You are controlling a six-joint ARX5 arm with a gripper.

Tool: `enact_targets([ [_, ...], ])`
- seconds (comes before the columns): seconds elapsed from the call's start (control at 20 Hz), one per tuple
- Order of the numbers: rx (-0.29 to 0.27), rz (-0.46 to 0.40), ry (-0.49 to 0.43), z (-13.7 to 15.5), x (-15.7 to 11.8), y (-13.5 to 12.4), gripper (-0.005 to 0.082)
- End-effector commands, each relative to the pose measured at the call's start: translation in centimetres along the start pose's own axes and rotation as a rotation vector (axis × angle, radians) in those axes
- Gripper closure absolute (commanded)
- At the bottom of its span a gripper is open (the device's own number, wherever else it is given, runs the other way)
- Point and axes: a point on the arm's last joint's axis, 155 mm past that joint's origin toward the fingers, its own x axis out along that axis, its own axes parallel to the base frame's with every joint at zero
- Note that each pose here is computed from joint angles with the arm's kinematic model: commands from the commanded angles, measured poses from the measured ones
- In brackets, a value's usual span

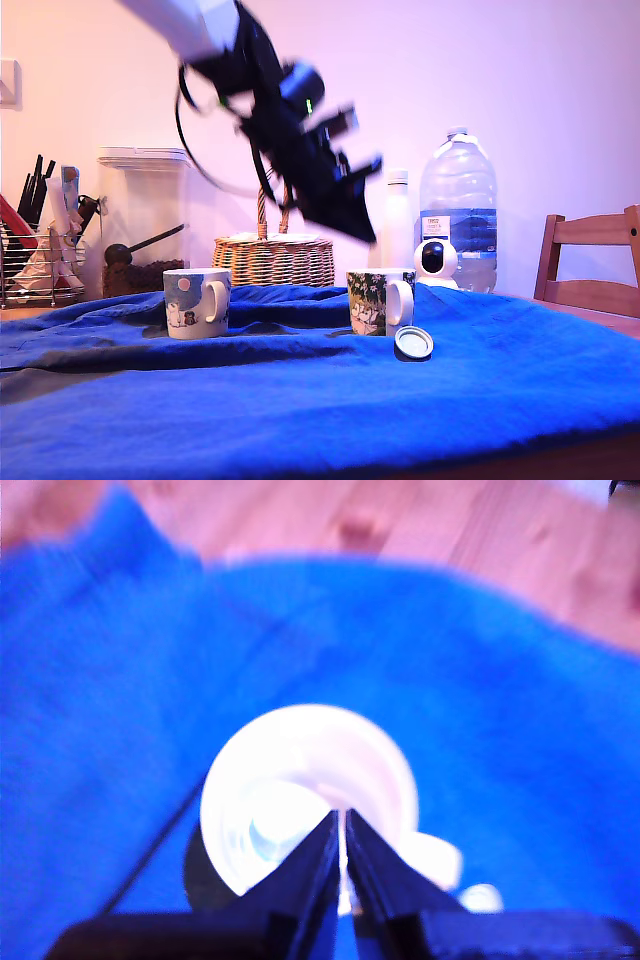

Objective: Pick up the coffee capsules on the table and drop them inside the coffee cup

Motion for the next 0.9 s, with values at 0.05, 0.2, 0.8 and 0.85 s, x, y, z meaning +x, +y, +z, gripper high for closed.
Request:
enact_targets([
  [0.05, 0.007, 0.012, -0.036, 2.0, -3.3, -0.4, 0.079],
  [0.2, -0.005, 0.035, -0.041, 2.4, -5.6, 0.3, 0.079],
  [0.8, -0.032, 0.085, 0.007, 1.0, -9.9, 2.6, 0.079],
  [0.85, -0.037, 0.08, 0.017, 0.5, -9.6, 2.6, 0.079],
])
